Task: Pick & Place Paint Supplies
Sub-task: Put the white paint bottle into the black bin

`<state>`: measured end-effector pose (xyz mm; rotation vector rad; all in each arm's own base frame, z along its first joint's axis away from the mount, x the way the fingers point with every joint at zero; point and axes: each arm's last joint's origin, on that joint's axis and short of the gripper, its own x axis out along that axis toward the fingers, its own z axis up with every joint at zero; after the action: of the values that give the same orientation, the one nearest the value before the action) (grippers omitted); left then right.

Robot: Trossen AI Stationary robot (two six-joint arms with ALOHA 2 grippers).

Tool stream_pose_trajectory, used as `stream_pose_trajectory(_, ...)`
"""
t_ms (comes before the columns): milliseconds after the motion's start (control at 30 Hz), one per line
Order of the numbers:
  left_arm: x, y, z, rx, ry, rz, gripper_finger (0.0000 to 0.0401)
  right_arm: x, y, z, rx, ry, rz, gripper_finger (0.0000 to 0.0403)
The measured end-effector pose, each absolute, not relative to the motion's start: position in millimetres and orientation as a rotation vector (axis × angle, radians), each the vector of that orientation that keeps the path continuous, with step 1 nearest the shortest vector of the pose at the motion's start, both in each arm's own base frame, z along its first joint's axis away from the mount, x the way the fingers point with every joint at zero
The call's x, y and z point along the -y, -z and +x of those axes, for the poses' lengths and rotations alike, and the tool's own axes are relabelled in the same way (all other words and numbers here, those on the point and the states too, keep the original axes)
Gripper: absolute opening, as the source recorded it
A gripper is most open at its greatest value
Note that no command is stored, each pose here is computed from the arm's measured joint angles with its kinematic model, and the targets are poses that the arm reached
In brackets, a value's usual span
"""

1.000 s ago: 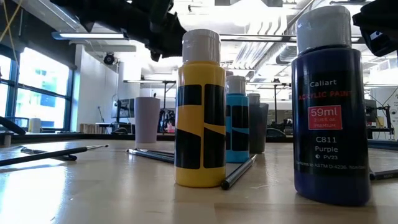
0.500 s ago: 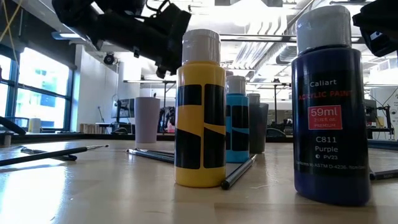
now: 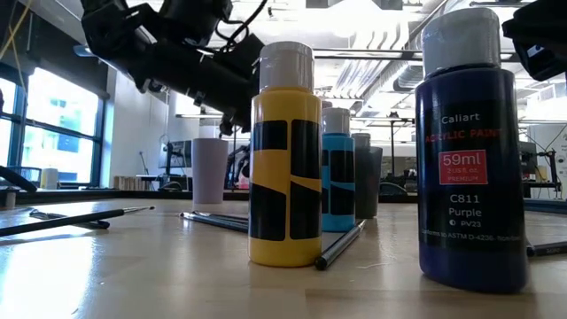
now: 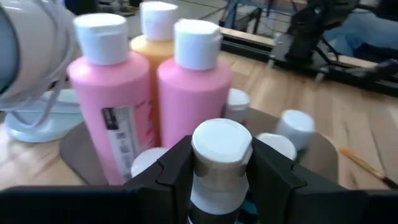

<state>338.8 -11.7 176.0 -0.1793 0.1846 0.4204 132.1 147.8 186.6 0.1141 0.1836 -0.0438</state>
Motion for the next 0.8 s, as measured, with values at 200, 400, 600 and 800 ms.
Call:
stream_pose_trajectory(200,11,-167,341,-0.186,-0.445,-0.239,0.0123,-148,-186,132,-0.186,0.044,0.110,0.0064)
stream_pose_trajectory(400,12,-166,342,-0.182,-0.444,-0.242,0.0123,-148,-186,132,-0.187,0.045,0.110,0.0064)
stream_pose_trajectory(600,22,-167,341,-0.177,-0.414,-0.244,0.0123,-147,-185,132,-0.192,0.046,0.101,0.0064)
stream_pose_trajectory(800,35,-168,340,-0.166,-0.422,-0.207,0.0123,-147,-185,132,-0.190,0.057,0.097,0.0064)
